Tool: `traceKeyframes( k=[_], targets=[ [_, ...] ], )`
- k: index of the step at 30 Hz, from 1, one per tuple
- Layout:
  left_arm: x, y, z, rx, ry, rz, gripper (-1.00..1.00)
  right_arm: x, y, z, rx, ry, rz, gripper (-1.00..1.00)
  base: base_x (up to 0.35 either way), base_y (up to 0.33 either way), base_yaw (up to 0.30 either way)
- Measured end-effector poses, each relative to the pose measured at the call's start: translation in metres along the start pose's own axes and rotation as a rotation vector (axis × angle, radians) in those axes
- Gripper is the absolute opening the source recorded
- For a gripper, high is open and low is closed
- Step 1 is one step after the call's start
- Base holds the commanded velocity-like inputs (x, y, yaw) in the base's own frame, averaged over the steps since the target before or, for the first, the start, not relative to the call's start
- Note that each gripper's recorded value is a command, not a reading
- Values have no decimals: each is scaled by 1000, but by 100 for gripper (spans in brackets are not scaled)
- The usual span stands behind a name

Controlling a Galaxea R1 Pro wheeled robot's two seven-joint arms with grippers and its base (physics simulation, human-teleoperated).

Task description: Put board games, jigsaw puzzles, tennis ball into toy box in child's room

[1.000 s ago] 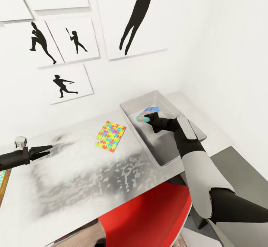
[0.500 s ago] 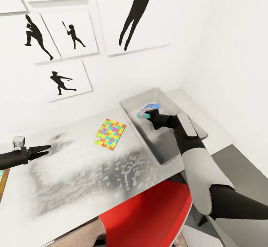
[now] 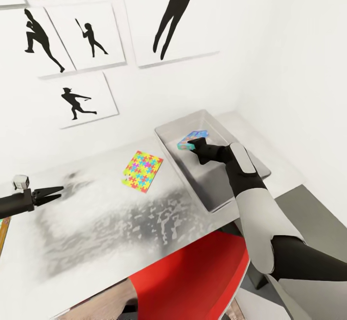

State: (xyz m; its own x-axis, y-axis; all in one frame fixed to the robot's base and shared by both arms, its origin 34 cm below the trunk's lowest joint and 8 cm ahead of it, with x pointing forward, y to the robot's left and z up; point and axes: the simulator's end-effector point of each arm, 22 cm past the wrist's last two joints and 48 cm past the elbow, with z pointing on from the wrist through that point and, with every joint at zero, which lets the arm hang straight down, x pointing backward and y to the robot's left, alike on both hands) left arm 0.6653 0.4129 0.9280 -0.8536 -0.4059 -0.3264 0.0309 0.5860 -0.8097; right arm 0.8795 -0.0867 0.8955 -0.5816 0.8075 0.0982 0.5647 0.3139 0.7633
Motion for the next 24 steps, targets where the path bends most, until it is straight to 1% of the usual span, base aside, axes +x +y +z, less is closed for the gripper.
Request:
traceKeyframes(
  k=[2,5,8,11,13,14,16,18,24],
  targets=[
    [-7,-3,0,9,-10,8,100,0,-2,1,3,1,1,-100,0,0,0],
    [-25,-12,-3,19,-33,39,100,0,-5,3,7,2,3,-100,0,0,0],
    [-37,-14,-10,8,-43,64,100,0,-9,5,11,3,4,-100,0,0,0],
    [-51,-22,-19,-6,-55,117,100,0,-12,8,15,4,7,-100,0,0,0],
    [-58,-32,-21,5,-66,149,100,0,-14,9,18,6,8,-100,0,0,0],
    [-60,-35,-22,14,-70,158,100,0,-15,10,19,7,9,-100,0,0,0],
    [-61,-40,-20,25,-67,168,100,0,-17,11,22,7,10,-100,0,0,0],
    [-59,-41,-17,28,-52,174,100,-1,-17,12,22,7,12,-100,0,0,0],
    [-55,-38,-12,26,-29,174,100,-6,-10,15,15,3,6,-100,0,0,0]
  ],
)
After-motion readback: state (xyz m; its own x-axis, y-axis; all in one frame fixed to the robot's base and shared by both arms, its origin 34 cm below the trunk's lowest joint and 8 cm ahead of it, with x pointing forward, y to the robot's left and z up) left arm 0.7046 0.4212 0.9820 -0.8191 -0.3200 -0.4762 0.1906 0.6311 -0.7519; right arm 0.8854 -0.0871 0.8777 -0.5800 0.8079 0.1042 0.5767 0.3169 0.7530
